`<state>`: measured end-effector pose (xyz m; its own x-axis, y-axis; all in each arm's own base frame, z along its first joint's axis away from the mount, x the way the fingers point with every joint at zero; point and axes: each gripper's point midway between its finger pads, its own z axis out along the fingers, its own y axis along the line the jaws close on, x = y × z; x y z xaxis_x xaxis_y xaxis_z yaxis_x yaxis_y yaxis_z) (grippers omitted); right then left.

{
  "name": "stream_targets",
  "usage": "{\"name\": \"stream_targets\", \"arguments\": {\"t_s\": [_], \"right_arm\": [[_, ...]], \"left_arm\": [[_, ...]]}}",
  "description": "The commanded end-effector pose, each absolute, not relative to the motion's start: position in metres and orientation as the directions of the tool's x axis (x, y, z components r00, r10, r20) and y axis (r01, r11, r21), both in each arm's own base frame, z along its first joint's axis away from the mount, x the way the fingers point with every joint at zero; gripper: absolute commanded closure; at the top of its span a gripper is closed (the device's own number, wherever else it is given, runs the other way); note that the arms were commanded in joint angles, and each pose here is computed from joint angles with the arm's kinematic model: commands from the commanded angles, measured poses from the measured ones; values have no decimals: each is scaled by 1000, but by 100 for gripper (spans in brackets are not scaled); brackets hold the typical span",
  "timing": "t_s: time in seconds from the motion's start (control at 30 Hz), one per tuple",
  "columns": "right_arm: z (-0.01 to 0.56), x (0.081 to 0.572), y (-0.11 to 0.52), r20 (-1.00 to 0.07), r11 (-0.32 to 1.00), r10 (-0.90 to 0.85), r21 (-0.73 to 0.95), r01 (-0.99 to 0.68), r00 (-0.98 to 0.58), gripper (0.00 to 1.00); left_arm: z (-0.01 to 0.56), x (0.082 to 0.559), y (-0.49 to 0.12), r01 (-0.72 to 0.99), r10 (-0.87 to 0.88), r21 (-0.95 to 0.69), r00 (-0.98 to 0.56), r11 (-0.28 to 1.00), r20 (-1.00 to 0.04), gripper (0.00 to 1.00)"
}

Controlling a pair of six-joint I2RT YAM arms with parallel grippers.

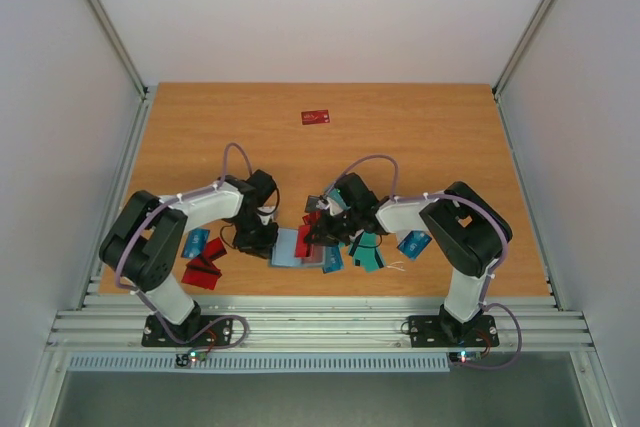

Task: Put the credit cards into the card holder

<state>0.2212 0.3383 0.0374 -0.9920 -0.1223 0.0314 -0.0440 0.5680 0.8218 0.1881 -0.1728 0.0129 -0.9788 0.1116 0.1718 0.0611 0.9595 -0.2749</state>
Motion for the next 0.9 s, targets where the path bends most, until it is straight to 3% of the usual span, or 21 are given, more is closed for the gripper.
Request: {"name": "stream_targets", "arguments": {"t_s": [0.0,0.87], "right_arm": [[27,221,340,48,576,-88,818,-12,-995,99],[27,194,340,106,485,-185,874,3,-977,99]], "left_arm": [[0,185,-182,39,109,-310,-971,950,211,88],[-4,182,-185,16,96,-326,-968,945,231,88]]}}
